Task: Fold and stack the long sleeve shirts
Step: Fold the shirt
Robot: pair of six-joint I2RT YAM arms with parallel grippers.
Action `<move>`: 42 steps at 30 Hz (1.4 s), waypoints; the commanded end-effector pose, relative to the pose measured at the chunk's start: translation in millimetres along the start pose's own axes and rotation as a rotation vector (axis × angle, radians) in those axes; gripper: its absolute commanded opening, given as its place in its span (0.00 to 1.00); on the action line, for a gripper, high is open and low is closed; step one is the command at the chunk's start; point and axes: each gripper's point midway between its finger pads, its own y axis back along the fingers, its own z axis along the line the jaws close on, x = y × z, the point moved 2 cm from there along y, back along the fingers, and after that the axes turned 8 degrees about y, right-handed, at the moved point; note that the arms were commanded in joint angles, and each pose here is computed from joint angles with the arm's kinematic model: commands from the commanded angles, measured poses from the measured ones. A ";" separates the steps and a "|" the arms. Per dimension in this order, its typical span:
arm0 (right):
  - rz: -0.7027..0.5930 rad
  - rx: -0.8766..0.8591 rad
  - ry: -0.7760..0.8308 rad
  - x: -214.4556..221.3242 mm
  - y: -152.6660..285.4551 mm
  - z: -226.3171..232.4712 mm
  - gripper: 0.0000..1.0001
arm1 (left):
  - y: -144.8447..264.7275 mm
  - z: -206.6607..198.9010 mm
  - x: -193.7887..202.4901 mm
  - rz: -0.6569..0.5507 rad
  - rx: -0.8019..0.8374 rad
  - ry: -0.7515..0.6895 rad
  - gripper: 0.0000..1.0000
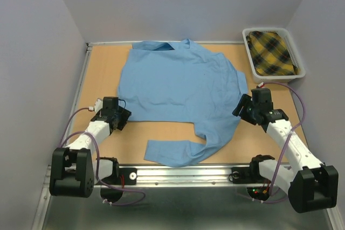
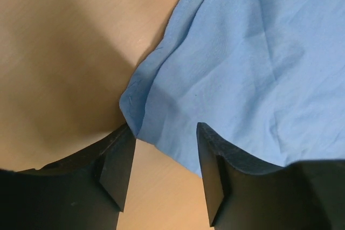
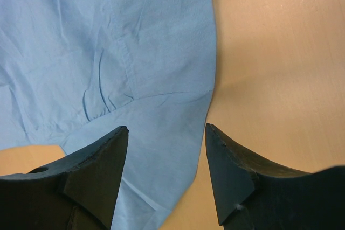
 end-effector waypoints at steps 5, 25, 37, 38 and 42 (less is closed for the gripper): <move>0.005 0.010 -0.006 -3.5 -1.7 -0.6 0.65 | -3.4 18.4 -2.9 -0.050 -0.024 0.035 0.35; 0.124 0.100 -0.133 25.2 -24.5 -11.4 0.64 | 49.2 -5.0 -19.9 -0.127 0.153 -0.061 0.00; 0.171 0.092 -0.191 53.6 -46.3 -15.3 0.60 | 44.8 -2.0 -15.7 -0.110 0.156 -0.070 0.00; 0.171 0.096 -0.195 55.6 -47.7 -16.5 0.58 | 44.9 -1.7 -16.2 -0.113 0.155 -0.071 0.00; 0.149 0.103 -0.200 52.7 -52.7 -17.7 0.56 | 45.8 -0.3 -18.5 -0.128 0.149 -0.074 0.00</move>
